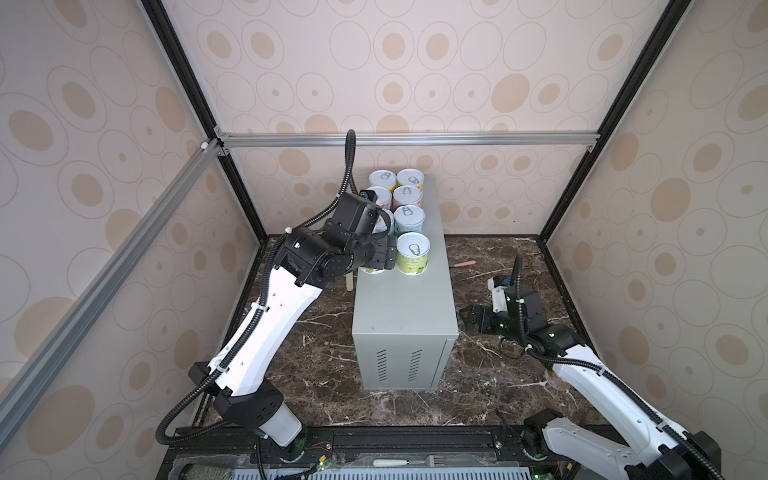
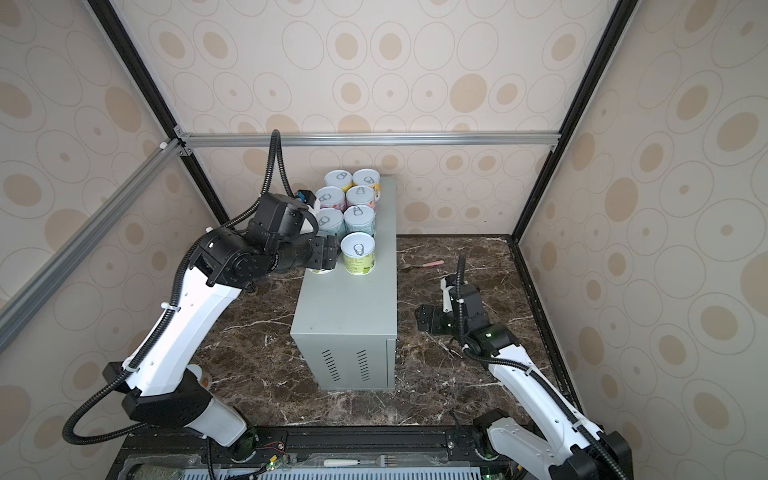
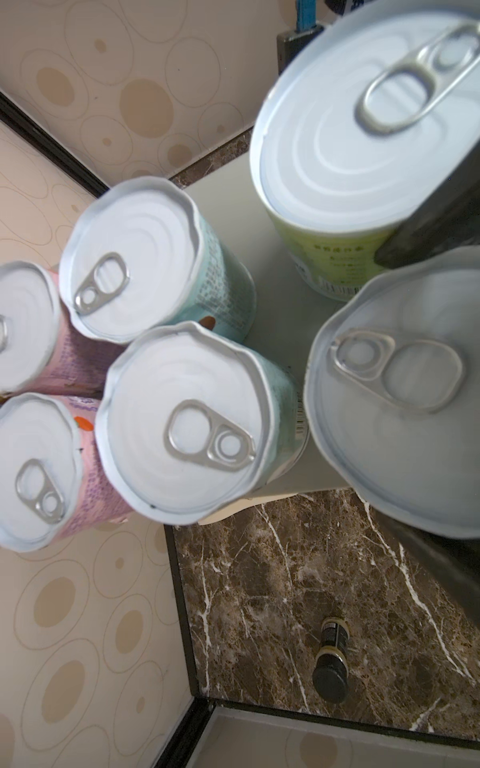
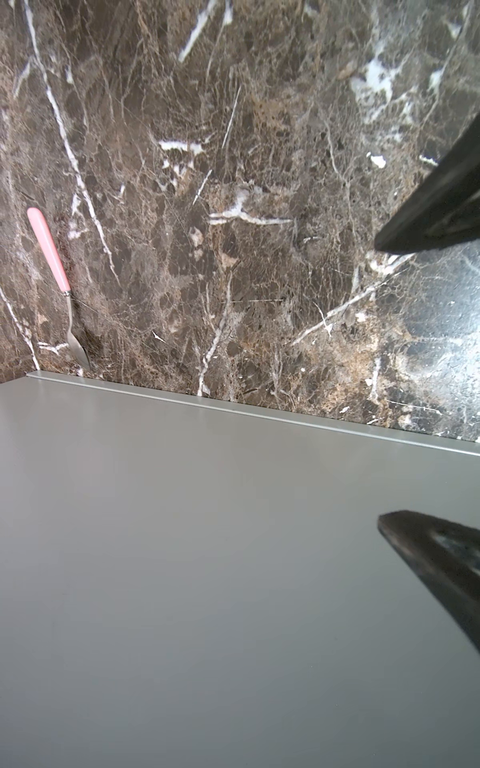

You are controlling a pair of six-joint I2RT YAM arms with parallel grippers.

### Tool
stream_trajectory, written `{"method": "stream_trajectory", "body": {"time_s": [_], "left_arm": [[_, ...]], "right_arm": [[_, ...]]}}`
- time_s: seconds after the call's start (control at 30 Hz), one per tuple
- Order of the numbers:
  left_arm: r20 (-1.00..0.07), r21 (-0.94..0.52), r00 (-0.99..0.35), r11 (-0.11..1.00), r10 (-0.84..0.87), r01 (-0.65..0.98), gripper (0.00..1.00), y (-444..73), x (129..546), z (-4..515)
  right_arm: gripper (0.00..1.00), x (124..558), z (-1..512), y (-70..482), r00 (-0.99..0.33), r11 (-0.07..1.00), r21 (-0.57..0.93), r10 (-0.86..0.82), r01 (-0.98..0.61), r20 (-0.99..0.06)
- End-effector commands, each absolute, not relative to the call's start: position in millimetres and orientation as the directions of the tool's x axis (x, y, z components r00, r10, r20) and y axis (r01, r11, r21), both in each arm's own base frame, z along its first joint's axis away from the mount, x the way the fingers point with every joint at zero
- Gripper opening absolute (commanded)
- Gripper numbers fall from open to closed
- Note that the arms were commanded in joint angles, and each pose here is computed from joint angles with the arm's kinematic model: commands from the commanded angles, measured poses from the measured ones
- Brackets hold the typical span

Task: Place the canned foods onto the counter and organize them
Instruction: 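Lower the green can before the cluster and open the left gripper, then withdraw the left gripper from the cans while raising the right gripper toward the cabinet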

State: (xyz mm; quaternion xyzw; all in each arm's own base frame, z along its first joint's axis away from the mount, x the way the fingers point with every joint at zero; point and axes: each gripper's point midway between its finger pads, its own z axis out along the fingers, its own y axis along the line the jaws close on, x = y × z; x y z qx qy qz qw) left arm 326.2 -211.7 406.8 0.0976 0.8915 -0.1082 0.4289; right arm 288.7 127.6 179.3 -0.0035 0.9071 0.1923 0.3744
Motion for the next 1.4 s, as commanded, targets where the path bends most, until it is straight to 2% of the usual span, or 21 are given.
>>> {"method": "stream_trajectory", "body": {"time_s": [0.0, 0.23, 0.43, 0.63, 0.83, 1.1, 1.37], "left_arm": [[-0.825, -0.122, -0.561, 0.949, 0.065, 0.289, 0.87, -213.1, 320.9, 430.8], [-0.845, -0.133, -0.533, 0.947, 0.046, 0.292, 0.88, -204.2, 311.1, 445.0], [-0.876, -0.143, -0.483, 0.954, 0.003, 0.265, 0.81, -182.8, 296.6, 467.3], [-0.909, -0.162, -0.414, 0.961, -0.057, 0.224, 0.62, -155.2, 278.6, 482.0], [-0.917, -0.129, -0.394, 0.981, -0.062, 0.148, 0.6, -133.6, 274.5, 452.1], [-0.915, -0.07, -0.4, 0.997, -0.047, 0.044, 0.58, -120.9, 290.9, 416.4], [-0.914, -0.097, -0.4, 0.994, -0.071, 0.044, 0.57, -119.3, 316.8, 407.7]], "right_arm": [[0.98, 285.7, 188.5, 125.8, -0.71, 0.93, 0.332, 0.127, -0.157, -0.693], [0.99, 283.9, 206.7, 122.4, -0.691, 0.932, 0.326, 0.133, -0.156, -0.711], [0.98, 284.1, 225.9, 116.6, -0.669, 0.941, 0.303, 0.13, -0.149, -0.731], [0.98, 283.2, 252.4, 108.7, -0.635, 0.954, 0.265, 0.116, -0.144, -0.763], [0.98, 285.3, 287.5, 105.9, -0.588, 0.956, 0.248, 0.112, -0.156, -0.801], [0.98, 292.7, 328.9, 111.5, -0.547, 0.947, 0.264, 0.125, -0.182, -0.828], [0.97, 306.6, 357.5, 131.1, -0.527, 0.935, 0.266, 0.108, -0.234, -0.843]]}}
